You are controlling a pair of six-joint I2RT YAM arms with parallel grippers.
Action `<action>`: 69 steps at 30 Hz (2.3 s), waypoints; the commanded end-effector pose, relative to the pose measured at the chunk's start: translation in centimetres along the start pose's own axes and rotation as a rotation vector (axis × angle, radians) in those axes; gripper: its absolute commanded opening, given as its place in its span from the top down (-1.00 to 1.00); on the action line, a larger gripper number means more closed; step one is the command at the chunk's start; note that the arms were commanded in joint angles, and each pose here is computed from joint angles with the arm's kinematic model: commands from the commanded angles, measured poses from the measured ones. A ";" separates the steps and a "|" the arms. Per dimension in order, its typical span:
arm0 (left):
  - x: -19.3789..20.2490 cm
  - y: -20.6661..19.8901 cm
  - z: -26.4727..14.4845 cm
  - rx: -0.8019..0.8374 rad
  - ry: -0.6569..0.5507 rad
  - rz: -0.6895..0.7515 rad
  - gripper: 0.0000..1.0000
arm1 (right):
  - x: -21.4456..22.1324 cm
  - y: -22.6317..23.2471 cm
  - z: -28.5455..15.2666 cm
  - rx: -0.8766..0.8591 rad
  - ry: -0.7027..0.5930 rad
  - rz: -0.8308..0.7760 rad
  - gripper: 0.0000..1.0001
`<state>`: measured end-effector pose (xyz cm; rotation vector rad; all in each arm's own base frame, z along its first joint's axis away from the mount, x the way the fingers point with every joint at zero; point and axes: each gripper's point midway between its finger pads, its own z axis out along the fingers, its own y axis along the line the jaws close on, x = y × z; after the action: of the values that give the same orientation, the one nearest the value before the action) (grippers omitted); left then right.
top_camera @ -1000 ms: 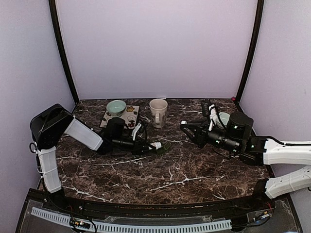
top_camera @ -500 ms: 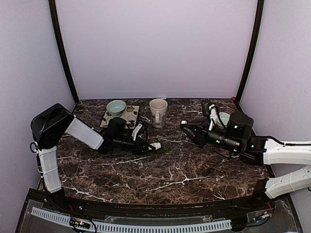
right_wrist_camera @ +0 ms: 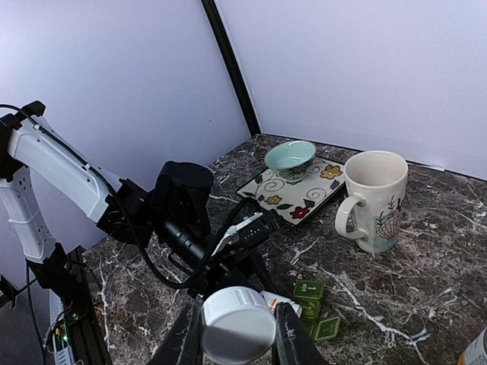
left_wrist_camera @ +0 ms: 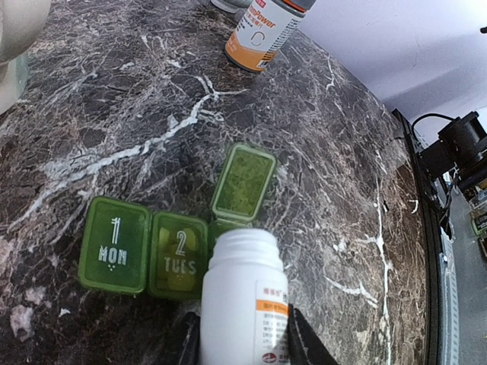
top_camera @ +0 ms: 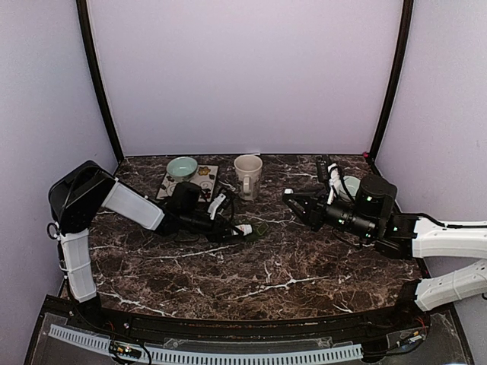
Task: Sort the pills into containers
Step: Pour the pill into the compartment of the pill container.
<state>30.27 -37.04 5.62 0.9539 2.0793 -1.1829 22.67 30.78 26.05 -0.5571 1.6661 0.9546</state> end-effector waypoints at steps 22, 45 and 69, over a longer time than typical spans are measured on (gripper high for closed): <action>-1.8 -1.3 -0.7 -0.053 0.050 0.082 1.00 | -0.8 0.3 -0.2 -0.023 -0.042 0.016 0.81; -3.0 -2.4 -0.7 -0.054 0.051 0.108 1.00 | -0.6 0.3 -0.4 -0.028 -0.044 0.025 0.81; -3.0 -2.2 -0.7 -0.082 0.026 0.104 1.00 | -0.4 0.3 -0.5 -0.029 -0.036 0.032 0.81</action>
<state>30.22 -37.87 6.51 1.0471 2.1430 -1.0105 22.28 30.54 25.63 -0.5395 1.6721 0.9860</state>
